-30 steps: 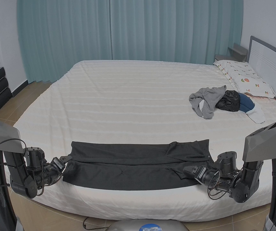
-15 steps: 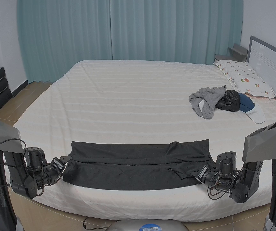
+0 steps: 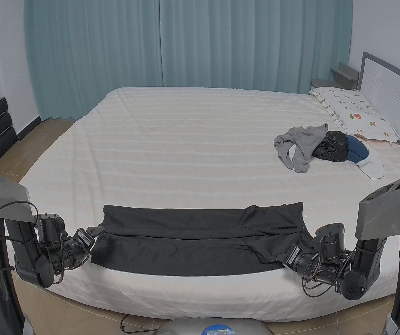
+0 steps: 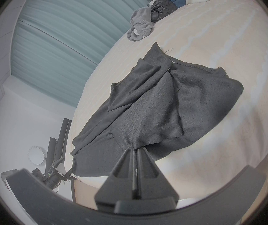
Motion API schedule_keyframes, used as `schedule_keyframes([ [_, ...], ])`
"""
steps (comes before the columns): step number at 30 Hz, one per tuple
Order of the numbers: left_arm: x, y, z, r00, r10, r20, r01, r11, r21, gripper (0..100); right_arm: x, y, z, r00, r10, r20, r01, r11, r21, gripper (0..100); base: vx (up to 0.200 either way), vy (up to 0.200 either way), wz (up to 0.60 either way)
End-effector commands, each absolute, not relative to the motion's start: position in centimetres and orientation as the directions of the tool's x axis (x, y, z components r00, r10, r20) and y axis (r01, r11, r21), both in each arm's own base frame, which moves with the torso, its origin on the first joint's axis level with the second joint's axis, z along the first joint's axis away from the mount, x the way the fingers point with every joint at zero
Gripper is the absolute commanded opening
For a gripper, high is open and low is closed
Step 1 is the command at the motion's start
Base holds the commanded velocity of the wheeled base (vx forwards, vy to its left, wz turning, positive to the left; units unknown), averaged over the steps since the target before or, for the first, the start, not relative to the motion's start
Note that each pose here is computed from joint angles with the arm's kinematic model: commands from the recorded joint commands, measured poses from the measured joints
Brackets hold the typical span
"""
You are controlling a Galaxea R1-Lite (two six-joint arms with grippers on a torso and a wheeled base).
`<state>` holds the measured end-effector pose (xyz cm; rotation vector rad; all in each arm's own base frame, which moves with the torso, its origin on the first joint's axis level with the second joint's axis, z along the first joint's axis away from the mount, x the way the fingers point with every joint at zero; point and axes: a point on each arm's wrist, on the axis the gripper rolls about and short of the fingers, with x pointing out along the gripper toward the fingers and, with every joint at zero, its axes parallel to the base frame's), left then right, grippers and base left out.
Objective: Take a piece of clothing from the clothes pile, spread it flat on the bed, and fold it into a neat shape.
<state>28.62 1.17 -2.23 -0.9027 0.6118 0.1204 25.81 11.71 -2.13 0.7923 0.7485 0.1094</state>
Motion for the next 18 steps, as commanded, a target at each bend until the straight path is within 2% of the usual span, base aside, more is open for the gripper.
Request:
schedule_keyframes([
  [1,28.6,1.1,-2.3,0.822,-0.153,-0.548,-0.349,0.625,-0.698,100,25.6,11.7,-2.1,0.737,0.358,-0.573,0.180,0.713,0.677,0,0.000,0.000,0.00],
  [8,28.6,1.1,-2.3,0.824,-0.153,-0.546,-0.347,0.625,-0.699,100,25.4,11.6,-2.3,0.730,0.352,-0.586,0.188,0.721,0.667,0,0.000,0.000,0.00],
  [9,28.6,1.2,-2.3,0.824,-0.152,-0.546,-0.348,0.625,-0.699,100,25.3,11.5,-2.3,0.730,0.352,-0.586,0.187,0.721,0.667,100,0.000,0.000,0.00],
  [18,28.7,1.2,-2.3,0.824,-0.152,-0.546,-0.348,0.625,-0.699,100,25.7,10.3,-0.5,0.775,0.331,-0.539,0.176,0.705,0.687,100,0.000,0.000,0.00],
])
